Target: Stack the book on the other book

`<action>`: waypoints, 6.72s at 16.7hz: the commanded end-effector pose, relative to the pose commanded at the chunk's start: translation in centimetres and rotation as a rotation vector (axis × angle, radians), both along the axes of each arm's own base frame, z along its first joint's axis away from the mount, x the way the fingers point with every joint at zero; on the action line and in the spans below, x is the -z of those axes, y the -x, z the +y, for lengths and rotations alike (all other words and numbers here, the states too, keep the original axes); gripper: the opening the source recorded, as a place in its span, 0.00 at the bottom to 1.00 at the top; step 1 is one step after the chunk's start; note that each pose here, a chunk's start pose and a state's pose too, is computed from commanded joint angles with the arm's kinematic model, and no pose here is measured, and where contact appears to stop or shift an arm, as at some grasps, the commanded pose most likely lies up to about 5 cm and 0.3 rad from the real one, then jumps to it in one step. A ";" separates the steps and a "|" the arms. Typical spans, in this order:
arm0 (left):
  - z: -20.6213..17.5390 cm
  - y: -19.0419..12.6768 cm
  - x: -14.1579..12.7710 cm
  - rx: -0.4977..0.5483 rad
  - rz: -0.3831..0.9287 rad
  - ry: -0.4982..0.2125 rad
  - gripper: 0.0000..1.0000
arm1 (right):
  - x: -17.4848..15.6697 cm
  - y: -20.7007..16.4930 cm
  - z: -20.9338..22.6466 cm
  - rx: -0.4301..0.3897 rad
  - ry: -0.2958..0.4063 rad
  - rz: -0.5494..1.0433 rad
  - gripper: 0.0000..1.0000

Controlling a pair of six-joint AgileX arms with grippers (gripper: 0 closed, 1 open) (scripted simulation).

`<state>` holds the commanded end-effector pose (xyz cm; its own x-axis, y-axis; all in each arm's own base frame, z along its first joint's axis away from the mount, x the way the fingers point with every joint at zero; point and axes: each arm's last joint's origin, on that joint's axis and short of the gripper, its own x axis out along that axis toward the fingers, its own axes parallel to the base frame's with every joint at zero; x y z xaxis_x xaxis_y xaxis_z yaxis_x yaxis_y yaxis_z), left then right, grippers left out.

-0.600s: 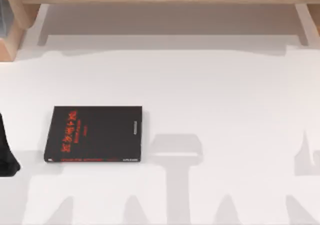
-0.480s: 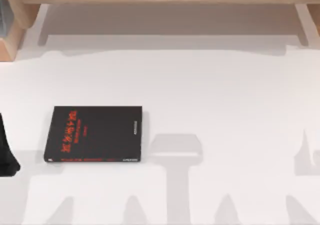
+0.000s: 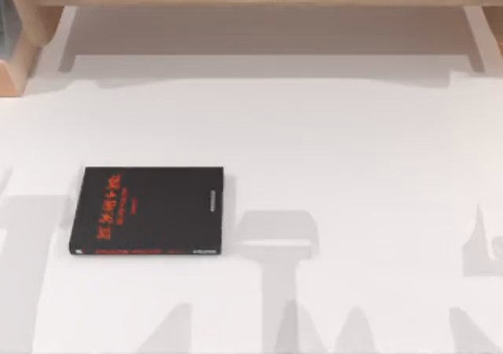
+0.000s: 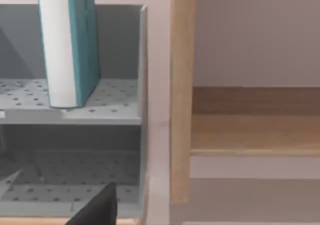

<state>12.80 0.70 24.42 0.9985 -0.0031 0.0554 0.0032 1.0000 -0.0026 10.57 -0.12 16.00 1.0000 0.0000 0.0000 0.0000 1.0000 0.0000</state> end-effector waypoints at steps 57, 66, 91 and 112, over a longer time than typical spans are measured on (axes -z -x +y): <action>14.4 -34.0 -0.3 0.014 0.059 0.010 0.00 | 0.0 0.0 0.0 0.000 0.000 0.000 1.00; 14.6 -32.9 -1.4 0.011 0.058 0.008 0.00 | 0.0 0.0 0.0 0.000 0.000 0.000 1.00; -15.1 -11.5 0.6 0.037 0.169 -1.050 0.00 | 0.0 0.0 0.0 0.000 0.000 0.000 1.00; -14.8 -5.6 12.9 0.395 0.420 -1.559 0.08 | 0.0 0.0 0.0 0.000 0.000 0.000 1.00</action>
